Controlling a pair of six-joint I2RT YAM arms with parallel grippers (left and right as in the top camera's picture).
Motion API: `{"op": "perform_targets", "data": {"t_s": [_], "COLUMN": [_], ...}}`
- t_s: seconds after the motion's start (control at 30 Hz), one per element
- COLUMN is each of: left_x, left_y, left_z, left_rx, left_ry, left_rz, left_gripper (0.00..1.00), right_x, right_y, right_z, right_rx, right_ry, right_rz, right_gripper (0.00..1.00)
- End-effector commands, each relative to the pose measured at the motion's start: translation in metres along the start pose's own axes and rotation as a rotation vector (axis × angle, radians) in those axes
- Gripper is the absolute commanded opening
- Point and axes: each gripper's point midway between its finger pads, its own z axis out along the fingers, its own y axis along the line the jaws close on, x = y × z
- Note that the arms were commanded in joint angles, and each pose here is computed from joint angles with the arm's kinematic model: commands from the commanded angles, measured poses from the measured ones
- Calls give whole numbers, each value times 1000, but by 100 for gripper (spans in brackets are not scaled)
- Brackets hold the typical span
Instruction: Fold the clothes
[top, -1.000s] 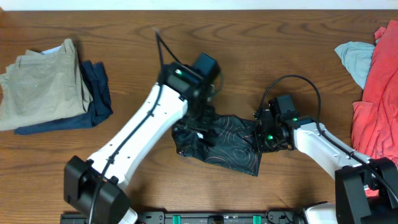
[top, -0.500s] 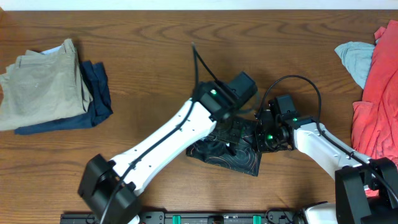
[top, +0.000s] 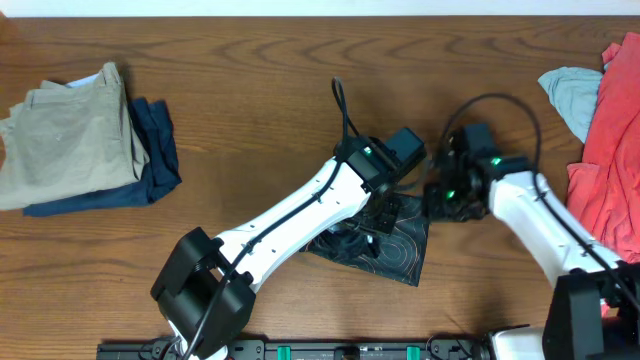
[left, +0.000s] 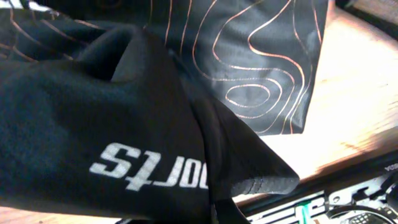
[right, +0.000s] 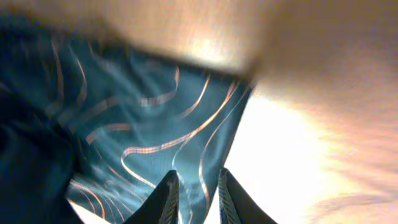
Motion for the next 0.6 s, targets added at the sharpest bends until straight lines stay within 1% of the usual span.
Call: {"op": "perform_targets", "data": {"t_s": [0.0,0.23,0.4,0.43,0.47,0.5,0.57], "left_x": [-1,-4,-6,-6,-6,-6,-6], "left_y": [0,-11,-29,-32,-37,-41,-49], "left_z": [5,6,8,9,10,10,10], "left_rx": [-1,20,54,58,63,71,91], "left_ry": [5,-21,-49,-54,-60,-66,-74], "left_rz": [-6,10,52,60,70,80,115], "left_gripper": [6,6,8,17,35,46,54], "right_x": [-16,-7,-4,-4,-4,-4,-3], "right_y": [-10,-39,-42,-42,-42,-42,-42], "right_z": [-13,-15,-16,-16,-16,-16,-16], "right_rx": [33,176,193,193,193,193,194], "right_ry": [-52,-31,-22,-22,-22,-21,-18], "right_rz": [31,93,121,121,121,121,122], "right_gripper": [20,20,20,20,20,20,21]}}
